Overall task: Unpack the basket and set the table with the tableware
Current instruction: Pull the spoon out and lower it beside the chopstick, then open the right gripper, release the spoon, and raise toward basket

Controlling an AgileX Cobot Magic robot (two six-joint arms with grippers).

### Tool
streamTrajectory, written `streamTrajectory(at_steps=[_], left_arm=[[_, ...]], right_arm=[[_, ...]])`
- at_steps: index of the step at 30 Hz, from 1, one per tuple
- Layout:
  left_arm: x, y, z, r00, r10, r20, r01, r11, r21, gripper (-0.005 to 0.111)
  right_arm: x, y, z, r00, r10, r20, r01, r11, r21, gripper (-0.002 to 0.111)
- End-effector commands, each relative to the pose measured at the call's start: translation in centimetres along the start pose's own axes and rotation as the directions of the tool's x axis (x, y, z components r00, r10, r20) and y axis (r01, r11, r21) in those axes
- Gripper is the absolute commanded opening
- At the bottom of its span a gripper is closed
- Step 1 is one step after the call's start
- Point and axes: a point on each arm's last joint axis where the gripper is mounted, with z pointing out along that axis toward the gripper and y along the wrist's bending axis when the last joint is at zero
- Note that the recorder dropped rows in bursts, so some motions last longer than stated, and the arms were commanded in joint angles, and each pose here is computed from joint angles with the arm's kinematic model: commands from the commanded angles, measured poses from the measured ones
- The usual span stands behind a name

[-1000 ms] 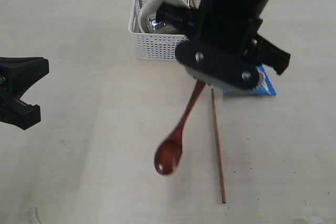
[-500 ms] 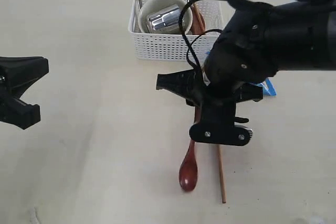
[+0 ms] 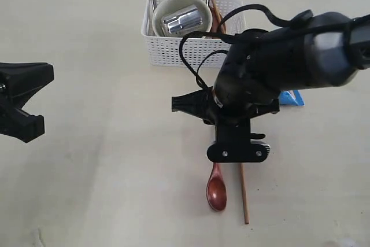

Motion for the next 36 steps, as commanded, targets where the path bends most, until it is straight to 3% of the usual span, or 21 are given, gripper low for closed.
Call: streamTrajectory(at_steps=[1,9,16,27,31,36], left_arm=[[0.1,0.0,0.0,1.0,-0.005,0.0,0.005,1.0,-0.002,0.0],[0.1,0.0,0.0,1.0,-0.005,0.0,0.005,1.0,-0.002,0.0],[0.1,0.0,0.0,1.0,-0.005,0.0,0.005,1.0,-0.002,0.0],[0.1,0.0,0.0,1.0,-0.005,0.0,0.005,1.0,-0.002,0.0],[0.1,0.0,0.0,1.0,-0.005,0.0,0.005,1.0,-0.005,0.0],[0.1,0.0,0.0,1.0,-0.005,0.0,0.005,1.0,-0.005,0.0]], right_arm=[[-0.3,-0.1,1.0,1.0,-0.001,0.01,0.001,1.0,0.001,0.0],[-0.1,0.0,1.4,1.0,0.01,-0.015,-0.01,1.0,-0.016,0.0],[-0.3,0.1,1.5,1.0,0.008,-0.011,-0.008,1.0,-0.014,0.031],[0.3,-0.4,0.3,0.998,0.029,-0.054,-0.026,0.998,0.059,0.031],[1.6,-1.0,-1.9,0.985,0.135,-0.11,-0.117,0.981,0.154,0.031],[4.6,-2.2,-4.8,0.896,0.426,-0.128,-0.382,0.884,0.268,0.031]])
